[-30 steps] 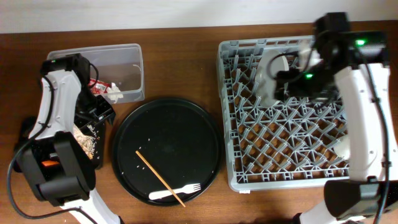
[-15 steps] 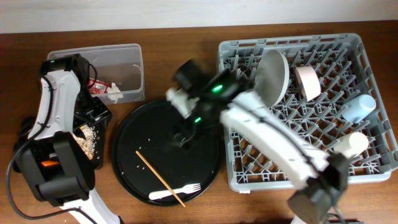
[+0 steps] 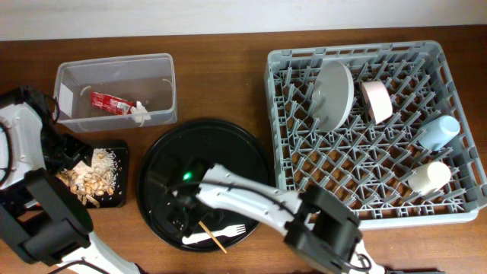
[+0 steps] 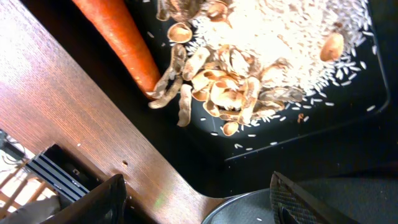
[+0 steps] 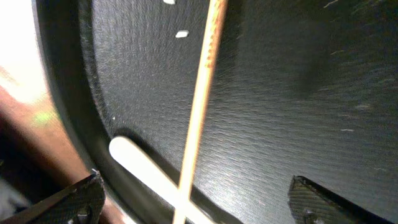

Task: Sort waste into correct bins and load items into the dishwasher rack
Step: 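Grasp the wooden chopstick on the round tray with the right gripper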

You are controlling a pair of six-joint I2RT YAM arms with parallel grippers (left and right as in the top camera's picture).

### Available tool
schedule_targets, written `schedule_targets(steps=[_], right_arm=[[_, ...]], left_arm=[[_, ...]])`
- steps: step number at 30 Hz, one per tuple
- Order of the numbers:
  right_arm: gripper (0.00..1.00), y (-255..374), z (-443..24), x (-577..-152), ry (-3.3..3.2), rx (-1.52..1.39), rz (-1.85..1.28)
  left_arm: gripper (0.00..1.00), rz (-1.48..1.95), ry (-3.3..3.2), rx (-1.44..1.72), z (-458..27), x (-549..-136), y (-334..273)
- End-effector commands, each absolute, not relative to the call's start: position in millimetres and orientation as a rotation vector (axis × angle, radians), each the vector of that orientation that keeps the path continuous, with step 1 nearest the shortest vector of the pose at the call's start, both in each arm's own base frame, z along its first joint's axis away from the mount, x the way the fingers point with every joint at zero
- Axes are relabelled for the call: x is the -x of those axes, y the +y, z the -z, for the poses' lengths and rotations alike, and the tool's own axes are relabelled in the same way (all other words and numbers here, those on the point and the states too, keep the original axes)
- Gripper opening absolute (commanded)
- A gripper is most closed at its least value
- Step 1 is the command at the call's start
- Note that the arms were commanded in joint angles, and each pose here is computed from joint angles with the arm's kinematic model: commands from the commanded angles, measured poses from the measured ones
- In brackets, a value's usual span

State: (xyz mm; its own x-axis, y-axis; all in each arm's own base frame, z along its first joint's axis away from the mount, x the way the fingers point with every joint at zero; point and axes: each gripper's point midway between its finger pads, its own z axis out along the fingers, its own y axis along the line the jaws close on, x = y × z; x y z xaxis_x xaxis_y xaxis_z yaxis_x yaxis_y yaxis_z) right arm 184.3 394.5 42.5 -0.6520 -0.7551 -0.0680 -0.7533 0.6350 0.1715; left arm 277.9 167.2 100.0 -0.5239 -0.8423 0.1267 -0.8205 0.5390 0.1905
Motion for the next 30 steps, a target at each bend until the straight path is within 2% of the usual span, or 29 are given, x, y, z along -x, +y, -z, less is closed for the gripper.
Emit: schedule_targets(steps=[1, 3, 5, 10, 14, 18, 20, 22, 24, 27, 30], right_arm=[[0.86, 390.4, -12.9, -178.4, -2.883, -1.197, 0.131], [0.74, 389.8, -4.5, -175.0, -2.874, -1.182, 0.108], [0.52, 388.4, 0.6, -174.2, -2.867, -1.175, 0.094], [0.07, 383.0, 1.2, -181.3, -2.892, -1.178, 0.039], [0.04, 368.3, -11.8, -197.8, -2.942, -1.127, -0.045], [0.04, 339.7, -73.7, -248.2, -3.098, -1.016, -0.129], [0.04, 311.1, -127.4, -285.8, -3.269, -0.814, -0.128], [0.04, 284.4, -163.1, -308.8, -3.378, -0.627, -0.061], [0.04, 237.1, -192.5, -331.4, -3.46, -0.312, -0.027], [0.04, 190.3, -196.8, -341.6, -3.426, -0.089, -0.053], [0.04, 161.1, -174.1, -335.9, -3.307, 0.027, -0.066]], left_arm=[[0.73, 0.125, -2.6, -1.426, -107.7, -281.3, 166.7], [0.73, 0.125, -2.6, -1.426, -107.7, -281.3, 166.7], [0.73, 0.125, -2.6, -1.426, -107.7, -281.3, 166.7], [0.73, 0.125, -2.6, -1.425, -107.7, -281.2, 166.6], [0.73, 0.122, -2.6, -1.426, -107.7, -281.4, 166.3], [0.73, 0.108, -2.6, -1.427, -107.6, -282.2, 165.0], [0.73, 0.108, -2.6, -1.427, -107.6, -282.1, 164.9], [0.73, 0.109, -2.6, -1.426, -107.6, -282.1, 165.0], [0.73, 0.109, -2.6, -1.426, -107.6, -282.1, 165.0], [0.73, 0.109, -2.6, -1.427, -107.6, -282.1, 165.0], [0.73, 0.109, -2.604, -1.429, -107.4, -283.0, 165.5]])
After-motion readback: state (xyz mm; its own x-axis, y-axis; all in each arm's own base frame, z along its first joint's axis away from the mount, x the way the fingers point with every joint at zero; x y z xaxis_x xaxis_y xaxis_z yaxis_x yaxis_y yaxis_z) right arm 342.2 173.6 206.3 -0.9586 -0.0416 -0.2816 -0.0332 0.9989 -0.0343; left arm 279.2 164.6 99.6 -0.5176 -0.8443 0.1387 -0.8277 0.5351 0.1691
